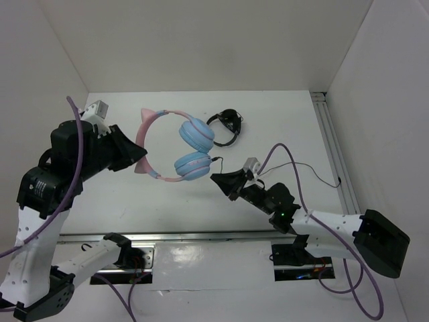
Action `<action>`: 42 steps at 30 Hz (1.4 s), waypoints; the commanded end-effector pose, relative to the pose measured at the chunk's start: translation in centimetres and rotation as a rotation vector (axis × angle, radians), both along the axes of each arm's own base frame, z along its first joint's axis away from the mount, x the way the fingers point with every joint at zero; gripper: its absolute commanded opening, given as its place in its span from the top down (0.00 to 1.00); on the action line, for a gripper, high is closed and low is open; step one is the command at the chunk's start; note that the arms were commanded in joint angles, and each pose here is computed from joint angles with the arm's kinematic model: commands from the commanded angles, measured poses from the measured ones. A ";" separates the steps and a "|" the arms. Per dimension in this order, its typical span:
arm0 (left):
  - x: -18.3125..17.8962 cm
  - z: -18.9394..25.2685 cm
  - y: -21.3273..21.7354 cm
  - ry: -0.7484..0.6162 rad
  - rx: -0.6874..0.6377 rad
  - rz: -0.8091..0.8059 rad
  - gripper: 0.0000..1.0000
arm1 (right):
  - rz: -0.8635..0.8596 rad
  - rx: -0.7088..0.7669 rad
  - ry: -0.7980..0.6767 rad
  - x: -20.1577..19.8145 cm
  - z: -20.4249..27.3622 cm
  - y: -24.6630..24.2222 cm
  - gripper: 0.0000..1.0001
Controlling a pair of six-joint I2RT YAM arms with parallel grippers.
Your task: Wrap the headphones
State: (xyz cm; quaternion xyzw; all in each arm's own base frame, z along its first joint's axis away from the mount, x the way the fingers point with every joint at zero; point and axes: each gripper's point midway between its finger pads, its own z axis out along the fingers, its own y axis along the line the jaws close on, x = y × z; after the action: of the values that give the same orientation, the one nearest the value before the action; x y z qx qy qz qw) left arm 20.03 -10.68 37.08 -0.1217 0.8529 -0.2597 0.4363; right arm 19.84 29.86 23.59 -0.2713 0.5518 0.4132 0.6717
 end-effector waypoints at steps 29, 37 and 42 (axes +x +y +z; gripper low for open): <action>4.8 10.2 -2.0 -0.217 -0.485 0.172 1.00 | 0.135 0.099 0.086 -2.0 -2.5 4.1 0.73; 8.9 5.8 5.5 -0.195 -0.224 0.622 1.00 | -0.235 -0.052 0.269 -1.6 -5.7 4.0 1.00; 9.0 -1.5 9.2 -0.055 0.036 0.824 1.00 | -0.249 -0.332 0.340 -4.1 -4.5 5.8 1.00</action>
State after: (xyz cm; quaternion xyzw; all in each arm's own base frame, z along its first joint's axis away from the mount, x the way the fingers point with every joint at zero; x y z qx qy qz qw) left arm 29.12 -5.23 36.48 -0.3842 0.7613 -0.1410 0.5029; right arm 15.03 36.80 17.74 -0.2380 0.6972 0.3591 0.5729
